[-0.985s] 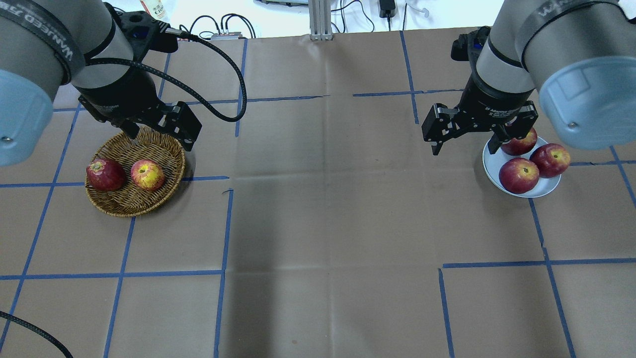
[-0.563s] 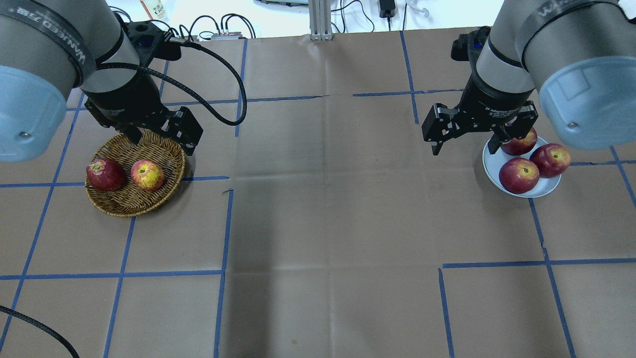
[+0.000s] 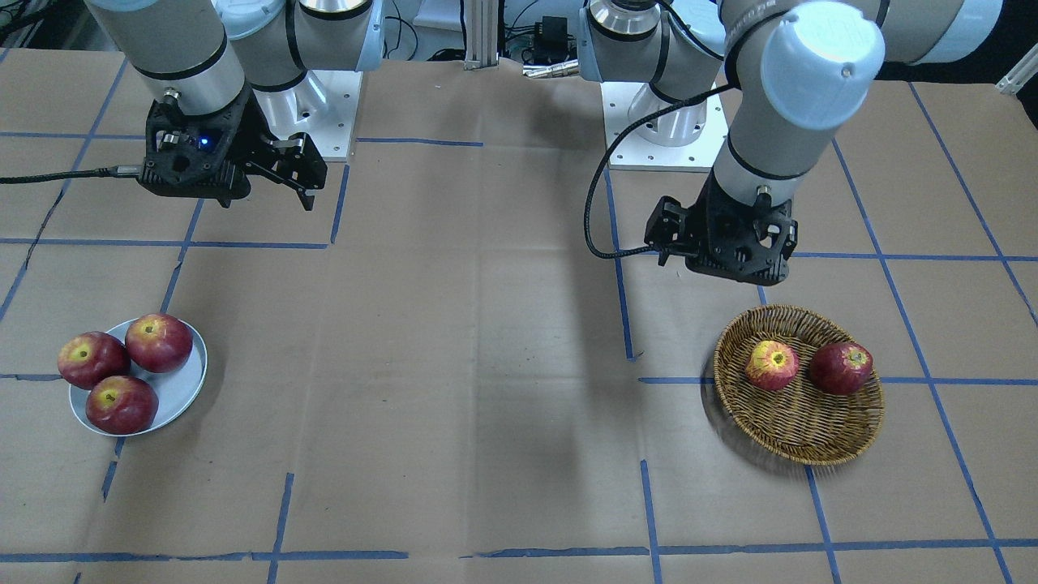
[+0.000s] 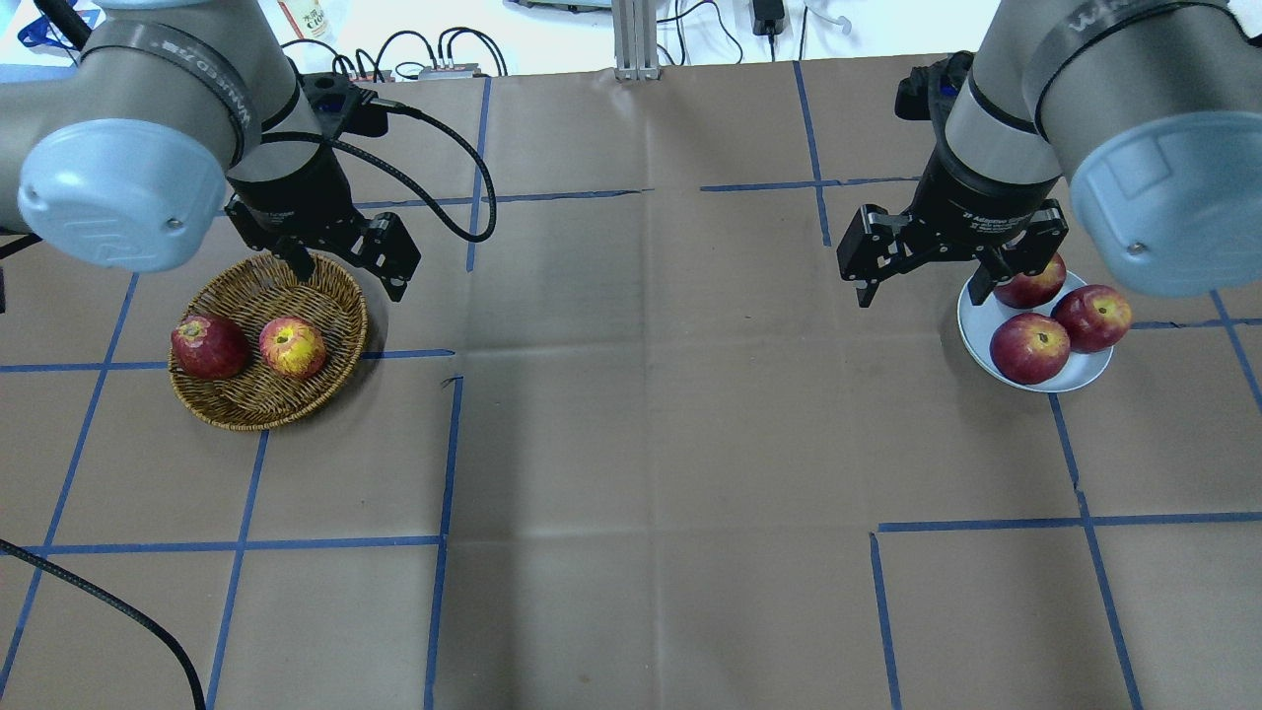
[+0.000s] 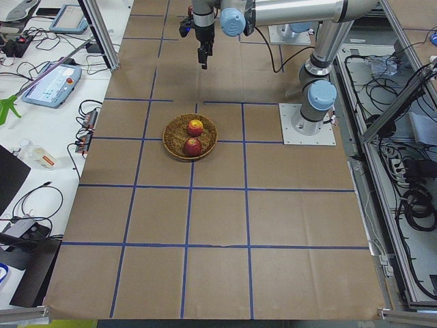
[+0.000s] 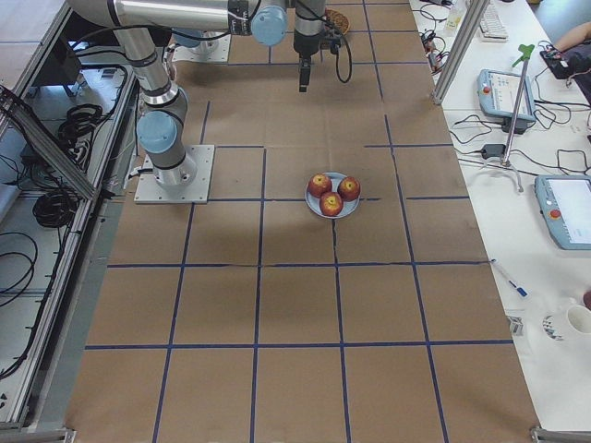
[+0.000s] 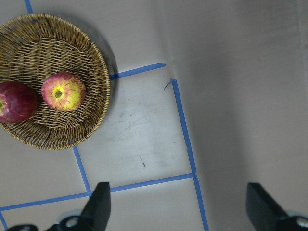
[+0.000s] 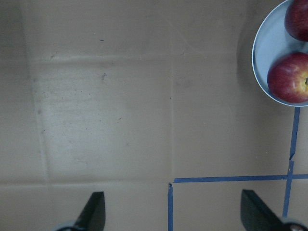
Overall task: Transfer apple from basket to plate
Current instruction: 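Lower the left gripper onto the red-yellow apple in the basket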
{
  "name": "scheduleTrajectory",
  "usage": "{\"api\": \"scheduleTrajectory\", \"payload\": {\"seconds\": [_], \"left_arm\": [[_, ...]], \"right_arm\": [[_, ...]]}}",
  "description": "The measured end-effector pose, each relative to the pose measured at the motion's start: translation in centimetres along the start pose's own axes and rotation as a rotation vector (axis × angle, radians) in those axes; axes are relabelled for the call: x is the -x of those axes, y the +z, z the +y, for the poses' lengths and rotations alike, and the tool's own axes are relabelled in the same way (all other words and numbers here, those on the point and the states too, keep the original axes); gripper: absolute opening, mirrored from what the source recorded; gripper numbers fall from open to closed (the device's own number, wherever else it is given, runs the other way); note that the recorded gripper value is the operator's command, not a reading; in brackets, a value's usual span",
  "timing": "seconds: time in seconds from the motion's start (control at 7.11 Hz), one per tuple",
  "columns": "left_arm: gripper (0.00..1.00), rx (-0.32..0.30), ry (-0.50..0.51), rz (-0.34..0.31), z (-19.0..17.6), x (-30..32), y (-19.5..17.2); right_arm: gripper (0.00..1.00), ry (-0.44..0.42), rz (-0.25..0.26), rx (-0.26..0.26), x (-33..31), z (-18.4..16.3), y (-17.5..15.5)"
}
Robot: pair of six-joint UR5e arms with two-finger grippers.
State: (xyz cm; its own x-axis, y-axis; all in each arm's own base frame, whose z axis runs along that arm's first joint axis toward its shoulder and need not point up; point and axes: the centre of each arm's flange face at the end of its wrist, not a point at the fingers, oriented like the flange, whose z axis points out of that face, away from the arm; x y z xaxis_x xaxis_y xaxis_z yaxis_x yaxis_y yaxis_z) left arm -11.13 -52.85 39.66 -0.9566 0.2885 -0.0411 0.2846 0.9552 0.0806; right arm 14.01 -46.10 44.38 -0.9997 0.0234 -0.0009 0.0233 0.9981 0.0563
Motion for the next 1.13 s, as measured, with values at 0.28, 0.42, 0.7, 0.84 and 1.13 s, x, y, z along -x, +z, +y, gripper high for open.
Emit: {"api": "scheduleTrajectory", "payload": {"seconds": [0.28, 0.42, 0.7, 0.84, 1.13], "left_arm": [[0.99, -0.004, 0.127, 0.012, -2.0, 7.2, 5.0], [0.99, 0.006, 0.190, 0.027, -2.3, 11.2, 7.6], [0.99, -0.013, 0.271, 0.019, -3.2, 15.3, 11.2], [0.99, -0.014, 0.287, 0.020, -3.6, 15.9, 12.6], [0.99, 0.011, 0.291, 0.039, -3.1, 15.9, 15.1]], "right_arm": [[1.00, 0.000, 0.000, 0.000, 0.0, 0.0, 0.0], [1.00, 0.000, 0.000, 0.000, 0.0, 0.0, 0.0], [1.00, 0.000, 0.000, 0.000, 0.0, 0.0, 0.0], [1.00, 0.000, 0.000, 0.000, 0.0, 0.0, 0.0], [1.00, 0.000, 0.000, -0.001, 0.0, 0.0, -0.1]]}}
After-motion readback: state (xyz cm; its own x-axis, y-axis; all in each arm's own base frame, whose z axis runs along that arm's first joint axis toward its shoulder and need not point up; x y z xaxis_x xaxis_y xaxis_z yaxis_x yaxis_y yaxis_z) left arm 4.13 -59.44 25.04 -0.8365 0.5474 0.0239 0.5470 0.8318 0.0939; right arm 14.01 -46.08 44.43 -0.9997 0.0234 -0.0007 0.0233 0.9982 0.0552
